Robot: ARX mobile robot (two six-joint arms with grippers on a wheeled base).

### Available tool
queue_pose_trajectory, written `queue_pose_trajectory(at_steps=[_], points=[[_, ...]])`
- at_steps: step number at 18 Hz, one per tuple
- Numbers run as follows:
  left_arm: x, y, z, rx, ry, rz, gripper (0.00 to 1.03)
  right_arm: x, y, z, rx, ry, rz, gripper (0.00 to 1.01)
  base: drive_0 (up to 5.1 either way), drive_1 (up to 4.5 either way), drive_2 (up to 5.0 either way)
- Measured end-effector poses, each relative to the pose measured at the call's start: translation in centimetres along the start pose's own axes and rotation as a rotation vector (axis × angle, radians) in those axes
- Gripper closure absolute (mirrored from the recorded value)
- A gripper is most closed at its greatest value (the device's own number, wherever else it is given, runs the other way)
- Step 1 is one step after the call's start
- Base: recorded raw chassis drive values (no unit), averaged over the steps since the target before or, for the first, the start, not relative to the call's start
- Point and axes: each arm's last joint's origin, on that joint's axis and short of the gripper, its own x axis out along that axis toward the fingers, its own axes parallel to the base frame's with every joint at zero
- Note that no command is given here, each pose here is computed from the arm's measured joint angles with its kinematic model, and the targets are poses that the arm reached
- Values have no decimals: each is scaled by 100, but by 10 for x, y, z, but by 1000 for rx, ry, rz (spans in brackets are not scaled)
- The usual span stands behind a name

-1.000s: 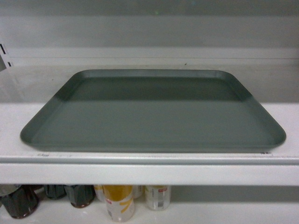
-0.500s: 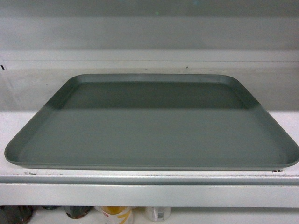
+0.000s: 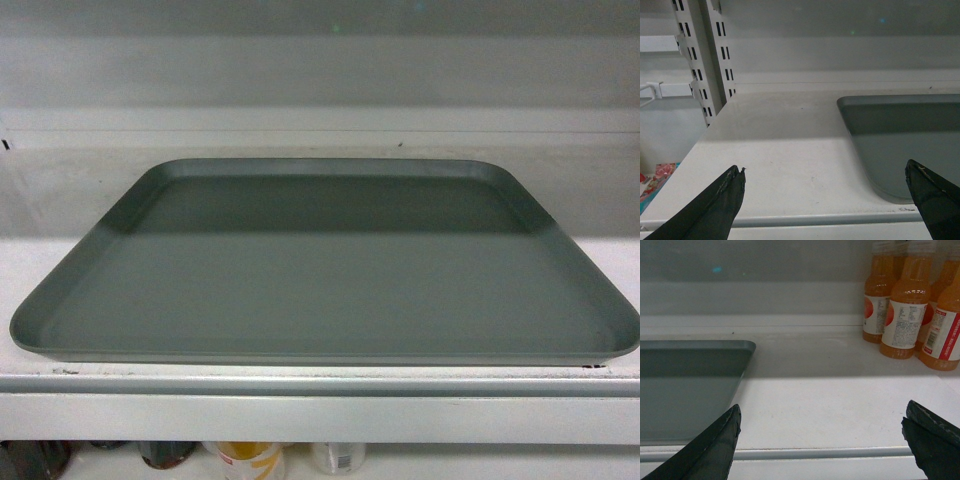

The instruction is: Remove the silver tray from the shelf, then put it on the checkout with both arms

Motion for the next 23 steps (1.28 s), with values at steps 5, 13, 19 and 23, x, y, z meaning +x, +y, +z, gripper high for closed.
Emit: queue_pose_trajectory(at_steps=[5, 13, 19, 23], points=[[0, 0, 0, 0, 0, 0, 5, 0, 0, 0, 1, 5, -2, 3, 0, 0, 0], [28, -8, 11, -94, 239, 56, 5, 34, 12, 5, 93, 35, 86, 3, 0, 0, 0], [103, -18, 26, -84, 211, -70, 5, 112, 27, 23, 73, 40, 199, 3, 0, 0, 0], [157, -34, 8, -42, 350, -147, 5, 160, 34, 1, 69, 216, 233, 3, 0, 0, 0]])
